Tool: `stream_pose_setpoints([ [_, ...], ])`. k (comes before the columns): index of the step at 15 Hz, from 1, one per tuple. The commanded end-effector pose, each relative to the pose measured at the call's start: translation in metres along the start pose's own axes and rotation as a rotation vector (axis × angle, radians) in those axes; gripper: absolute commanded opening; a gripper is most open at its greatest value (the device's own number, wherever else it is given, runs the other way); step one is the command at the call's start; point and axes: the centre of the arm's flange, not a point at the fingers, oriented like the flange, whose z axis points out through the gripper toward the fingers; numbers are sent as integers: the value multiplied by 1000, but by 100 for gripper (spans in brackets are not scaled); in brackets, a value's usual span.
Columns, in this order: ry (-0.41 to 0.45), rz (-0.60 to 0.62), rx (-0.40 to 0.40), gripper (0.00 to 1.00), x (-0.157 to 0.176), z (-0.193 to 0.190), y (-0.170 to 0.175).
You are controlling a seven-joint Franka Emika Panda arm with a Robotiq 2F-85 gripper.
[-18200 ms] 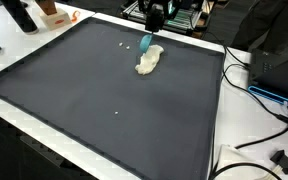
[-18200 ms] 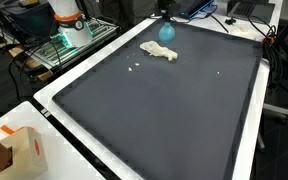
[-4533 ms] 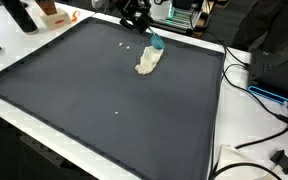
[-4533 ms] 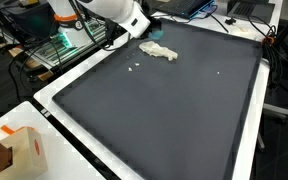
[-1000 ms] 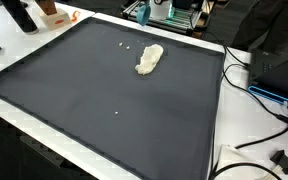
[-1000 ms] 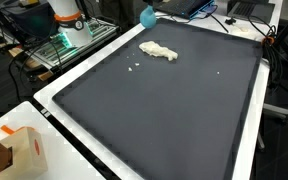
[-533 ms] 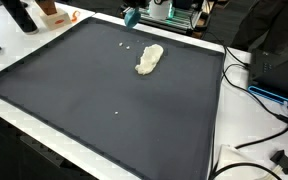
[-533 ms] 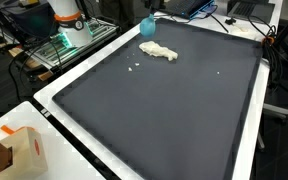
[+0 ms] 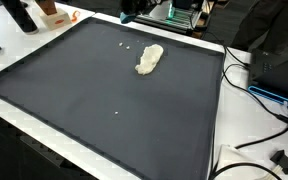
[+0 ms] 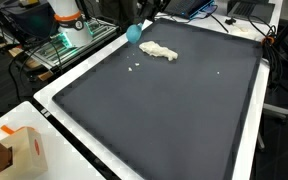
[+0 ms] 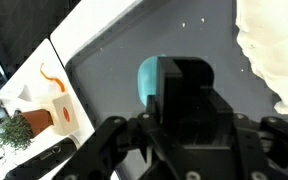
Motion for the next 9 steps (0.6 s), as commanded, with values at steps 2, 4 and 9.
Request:
stream_pose_setpoints([
  [2,-55,-1,-119,25,10,9,-31],
  [4,-74,-19,-147,25,11,15,-40],
  [9,-95,-54,-189,25,15,28,-60],
])
